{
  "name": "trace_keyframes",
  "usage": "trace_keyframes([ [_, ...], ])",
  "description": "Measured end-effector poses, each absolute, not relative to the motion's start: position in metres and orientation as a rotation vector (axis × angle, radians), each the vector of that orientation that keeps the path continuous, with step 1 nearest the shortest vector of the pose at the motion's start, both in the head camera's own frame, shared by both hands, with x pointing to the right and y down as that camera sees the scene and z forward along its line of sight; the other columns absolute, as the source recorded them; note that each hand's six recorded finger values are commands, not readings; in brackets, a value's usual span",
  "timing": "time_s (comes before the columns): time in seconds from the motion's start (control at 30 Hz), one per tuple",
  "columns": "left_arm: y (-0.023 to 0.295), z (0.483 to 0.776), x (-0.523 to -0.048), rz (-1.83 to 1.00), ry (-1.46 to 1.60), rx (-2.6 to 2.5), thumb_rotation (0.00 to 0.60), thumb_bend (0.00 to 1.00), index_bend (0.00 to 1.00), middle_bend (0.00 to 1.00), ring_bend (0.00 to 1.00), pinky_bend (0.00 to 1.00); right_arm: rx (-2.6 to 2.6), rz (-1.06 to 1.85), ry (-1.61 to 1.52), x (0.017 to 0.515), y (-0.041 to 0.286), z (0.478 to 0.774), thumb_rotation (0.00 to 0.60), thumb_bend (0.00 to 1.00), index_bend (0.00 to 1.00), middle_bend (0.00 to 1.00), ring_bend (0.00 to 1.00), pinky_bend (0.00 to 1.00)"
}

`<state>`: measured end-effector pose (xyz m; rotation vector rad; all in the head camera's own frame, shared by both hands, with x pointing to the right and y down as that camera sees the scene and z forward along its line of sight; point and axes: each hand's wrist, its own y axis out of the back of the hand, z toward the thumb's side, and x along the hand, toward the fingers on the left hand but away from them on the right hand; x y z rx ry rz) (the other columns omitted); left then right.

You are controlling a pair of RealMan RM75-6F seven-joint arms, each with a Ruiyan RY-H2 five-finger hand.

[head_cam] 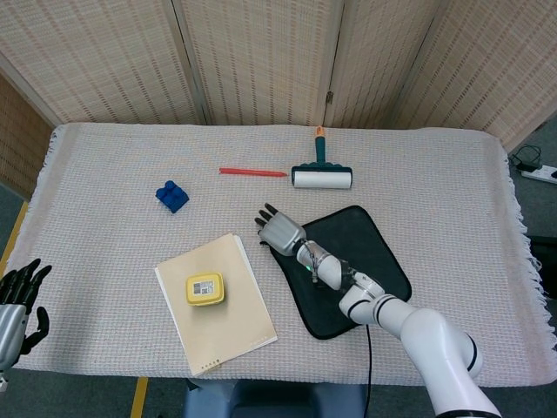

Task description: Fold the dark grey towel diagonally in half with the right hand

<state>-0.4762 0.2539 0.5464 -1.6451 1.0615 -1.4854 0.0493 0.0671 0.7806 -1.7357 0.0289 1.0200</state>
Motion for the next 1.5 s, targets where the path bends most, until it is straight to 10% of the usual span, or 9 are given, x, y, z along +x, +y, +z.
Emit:
trace_keyframes([
  [0.9, 0.255, 0.548, -0.473, -1.463, 1.046, -1.655, 0.600, 0.86, 0.00, 0.01, 0.00, 0.00, -1.757, 0.957, -0.059, 0.058, 0.058, 0.763, 0.600, 0.53, 0.76, 0.18, 0.07, 0.00],
  [1.5, 0.256, 0.560, -0.468, -1.493, 1.006, -1.646, 0.600, 0.86, 0.00, 0.01, 0.00, 0.00, -1.820, 0.790, -0.168, 0.192, 0.104, 0.724, 0.600, 0.53, 0.76, 0.19, 0.08, 0.00],
])
